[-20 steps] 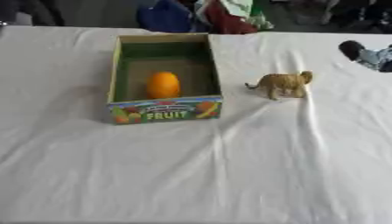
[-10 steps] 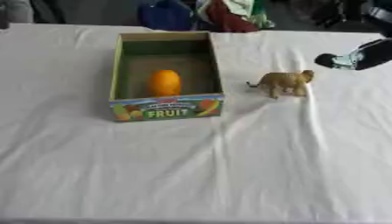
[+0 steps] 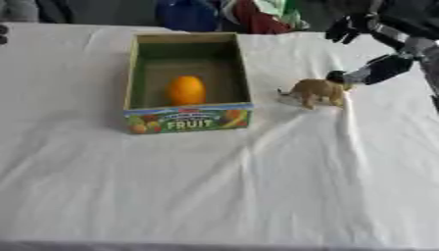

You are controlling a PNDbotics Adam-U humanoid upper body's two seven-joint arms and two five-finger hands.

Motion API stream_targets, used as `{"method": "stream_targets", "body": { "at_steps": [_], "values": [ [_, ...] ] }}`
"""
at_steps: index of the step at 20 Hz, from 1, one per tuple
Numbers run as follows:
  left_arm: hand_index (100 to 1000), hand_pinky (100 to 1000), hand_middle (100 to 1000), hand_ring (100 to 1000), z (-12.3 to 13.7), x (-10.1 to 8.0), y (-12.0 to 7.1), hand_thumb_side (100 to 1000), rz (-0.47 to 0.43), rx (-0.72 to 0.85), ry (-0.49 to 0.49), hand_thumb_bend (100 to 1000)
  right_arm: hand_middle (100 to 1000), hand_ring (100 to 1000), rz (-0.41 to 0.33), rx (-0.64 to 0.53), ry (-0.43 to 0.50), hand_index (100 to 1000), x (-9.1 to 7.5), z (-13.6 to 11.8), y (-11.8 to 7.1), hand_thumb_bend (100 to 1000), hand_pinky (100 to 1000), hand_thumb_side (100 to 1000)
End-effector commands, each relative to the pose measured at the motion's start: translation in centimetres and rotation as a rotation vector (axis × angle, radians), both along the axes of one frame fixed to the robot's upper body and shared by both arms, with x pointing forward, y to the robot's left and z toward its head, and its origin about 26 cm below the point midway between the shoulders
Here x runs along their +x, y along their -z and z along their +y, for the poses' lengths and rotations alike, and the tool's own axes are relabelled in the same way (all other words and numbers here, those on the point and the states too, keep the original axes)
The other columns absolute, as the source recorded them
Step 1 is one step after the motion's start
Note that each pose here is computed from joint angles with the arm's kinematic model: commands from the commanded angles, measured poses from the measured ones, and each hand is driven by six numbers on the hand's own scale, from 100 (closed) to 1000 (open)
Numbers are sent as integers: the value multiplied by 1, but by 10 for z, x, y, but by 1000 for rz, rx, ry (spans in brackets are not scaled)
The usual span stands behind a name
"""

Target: Pick up objects on the table and place them in the box.

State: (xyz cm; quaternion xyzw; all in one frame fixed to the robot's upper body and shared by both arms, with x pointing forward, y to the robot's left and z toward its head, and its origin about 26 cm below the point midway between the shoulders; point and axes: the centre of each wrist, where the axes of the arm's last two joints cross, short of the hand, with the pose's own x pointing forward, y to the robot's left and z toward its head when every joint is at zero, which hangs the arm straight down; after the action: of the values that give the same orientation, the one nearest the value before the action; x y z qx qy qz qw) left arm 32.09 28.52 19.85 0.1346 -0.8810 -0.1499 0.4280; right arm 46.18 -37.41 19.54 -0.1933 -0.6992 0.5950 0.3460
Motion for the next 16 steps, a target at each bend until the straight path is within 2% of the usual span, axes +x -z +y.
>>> {"method": "stream_targets", "body": {
  "at_steps": [1,4,16],
  "values": [
    [758,666,635,651,2,-2,-6,854,-19,9,-4,565,773,760,-15,-99,-27,793,5,-3,-6,428,724,202],
    [758,666,634,650,2,-2,-5,858,-13,6,-3,562,772,760,0,-133,-1,792,8,-2,3,419,725,133],
    [758,665,631,647,2,-3,1,869,8,6,-1,556,768,758,37,-193,95,790,7,-18,27,427,725,171]
  ]
}}
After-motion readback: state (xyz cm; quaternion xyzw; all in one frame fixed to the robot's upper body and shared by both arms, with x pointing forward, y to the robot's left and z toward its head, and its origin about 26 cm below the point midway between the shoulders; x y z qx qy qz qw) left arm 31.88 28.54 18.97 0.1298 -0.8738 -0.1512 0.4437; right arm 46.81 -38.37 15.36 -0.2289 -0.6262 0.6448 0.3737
